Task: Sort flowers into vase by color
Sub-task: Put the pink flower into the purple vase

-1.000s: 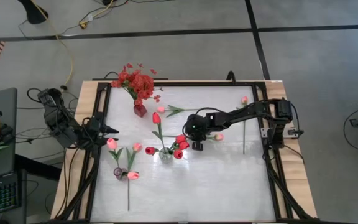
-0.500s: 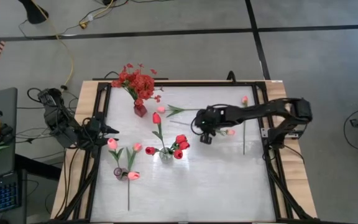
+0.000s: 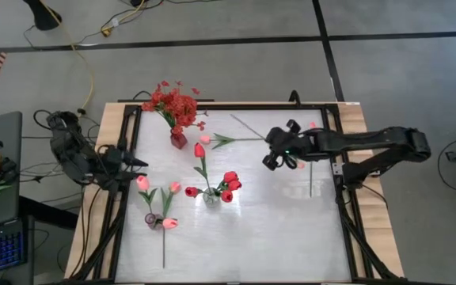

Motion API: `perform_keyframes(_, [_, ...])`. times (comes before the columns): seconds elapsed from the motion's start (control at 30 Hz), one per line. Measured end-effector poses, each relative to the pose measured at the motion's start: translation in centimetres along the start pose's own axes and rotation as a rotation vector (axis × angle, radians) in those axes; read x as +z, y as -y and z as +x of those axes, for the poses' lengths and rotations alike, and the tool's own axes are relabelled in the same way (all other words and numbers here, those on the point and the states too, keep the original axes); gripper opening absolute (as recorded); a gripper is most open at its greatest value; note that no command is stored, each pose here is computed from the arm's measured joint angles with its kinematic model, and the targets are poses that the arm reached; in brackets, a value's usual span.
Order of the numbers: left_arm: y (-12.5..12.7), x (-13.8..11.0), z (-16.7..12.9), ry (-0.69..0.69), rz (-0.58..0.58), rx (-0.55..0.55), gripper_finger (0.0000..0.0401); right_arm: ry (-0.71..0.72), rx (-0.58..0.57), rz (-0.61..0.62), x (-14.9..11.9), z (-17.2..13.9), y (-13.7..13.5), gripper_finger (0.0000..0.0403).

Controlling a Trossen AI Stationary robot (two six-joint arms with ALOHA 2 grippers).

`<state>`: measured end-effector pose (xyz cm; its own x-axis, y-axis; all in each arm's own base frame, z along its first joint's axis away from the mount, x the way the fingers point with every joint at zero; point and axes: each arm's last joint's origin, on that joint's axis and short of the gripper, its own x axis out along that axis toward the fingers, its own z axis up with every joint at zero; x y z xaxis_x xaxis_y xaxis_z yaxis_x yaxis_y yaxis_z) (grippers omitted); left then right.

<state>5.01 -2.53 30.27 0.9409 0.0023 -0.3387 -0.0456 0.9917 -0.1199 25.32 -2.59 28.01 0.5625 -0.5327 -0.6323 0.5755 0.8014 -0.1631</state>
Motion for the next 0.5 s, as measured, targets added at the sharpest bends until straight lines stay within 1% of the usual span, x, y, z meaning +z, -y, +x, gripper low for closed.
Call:
perform_keyframes(0.13, [-0.4,1.6,-1.1,0.053,-0.006,-0.001,0.0142,0.106,-0.09,0.049,0.3,-2.2,0.3,0.0019])
perform_keyframes(0.27, [-0.6,2.2,-1.5,0.083,-0.021,0.018,0.0142,0.203,-0.15,0.063,0.4,-4.0,0.0,0.0019])
perform_keyframes(0.4, [-0.3,2.8,-1.5,0.121,-0.068,-0.026,0.0142,0.305,-0.167,-0.011,0.8,-5.5,-1.0,0.0019])
perform_keyframes(0.5, [0.0,3.3,-1.6,0.152,-0.039,-0.077,0.0142,0.382,-0.134,-0.097,1.3,-6.5,-2.1,0.0019])
